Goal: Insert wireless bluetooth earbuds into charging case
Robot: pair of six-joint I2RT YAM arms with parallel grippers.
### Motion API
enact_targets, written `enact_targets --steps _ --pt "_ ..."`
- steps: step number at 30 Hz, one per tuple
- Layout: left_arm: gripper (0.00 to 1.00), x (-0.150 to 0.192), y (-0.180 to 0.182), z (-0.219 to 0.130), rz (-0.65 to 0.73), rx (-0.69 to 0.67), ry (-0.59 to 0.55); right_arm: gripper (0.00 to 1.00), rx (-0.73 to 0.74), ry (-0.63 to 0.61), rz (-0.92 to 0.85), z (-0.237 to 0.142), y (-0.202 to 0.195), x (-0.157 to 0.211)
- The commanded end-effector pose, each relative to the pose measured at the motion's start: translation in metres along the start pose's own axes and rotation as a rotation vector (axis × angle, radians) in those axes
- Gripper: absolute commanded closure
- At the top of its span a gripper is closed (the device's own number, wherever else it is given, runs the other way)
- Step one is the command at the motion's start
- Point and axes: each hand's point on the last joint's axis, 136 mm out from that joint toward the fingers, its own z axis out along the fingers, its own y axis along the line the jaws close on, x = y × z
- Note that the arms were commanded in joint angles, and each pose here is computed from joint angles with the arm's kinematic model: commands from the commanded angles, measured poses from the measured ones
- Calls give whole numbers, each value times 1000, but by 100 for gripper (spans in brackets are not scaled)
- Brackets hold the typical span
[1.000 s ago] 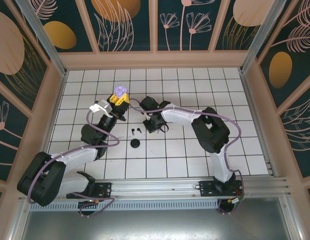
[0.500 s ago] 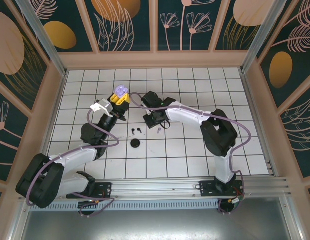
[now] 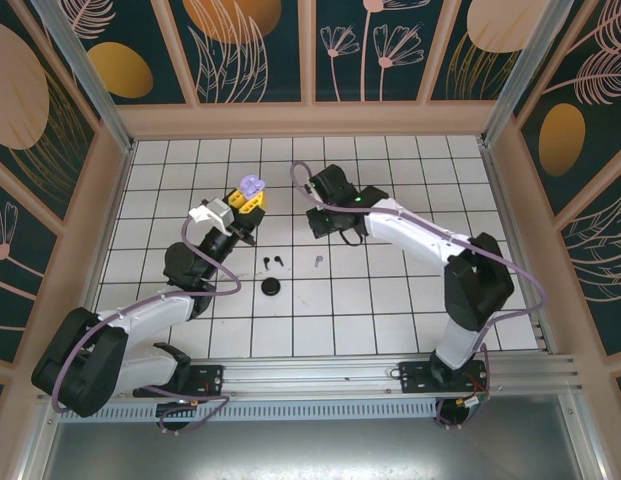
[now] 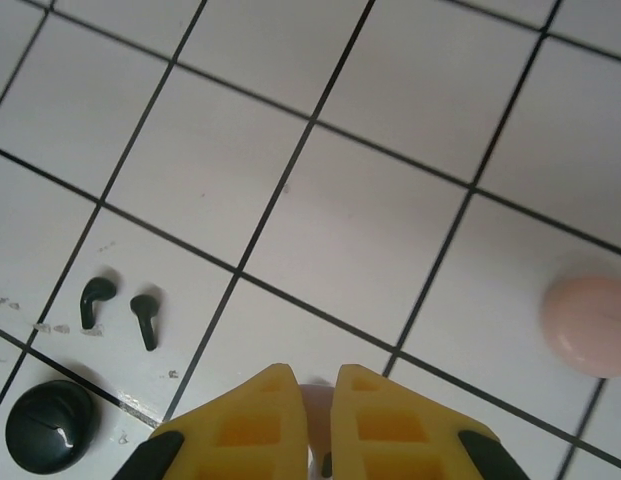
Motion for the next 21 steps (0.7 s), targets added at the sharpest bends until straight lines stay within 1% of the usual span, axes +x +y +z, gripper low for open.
enact_targets --steps 1,5,11,21 --pt "100 -7 -15 10 43 100 5 90 25 -122 19 -35 -10 -25" --pt "100 1 -17 13 40 122 35 89 32 -210 20 -66 -12 -44" --pt "100 18 -18 17 58 137 94 89 4 -346 11 -114 -7 -70" --pt "100 45 -19 24 26 143 145 89 -132 -551 -47 -178 23 -96"
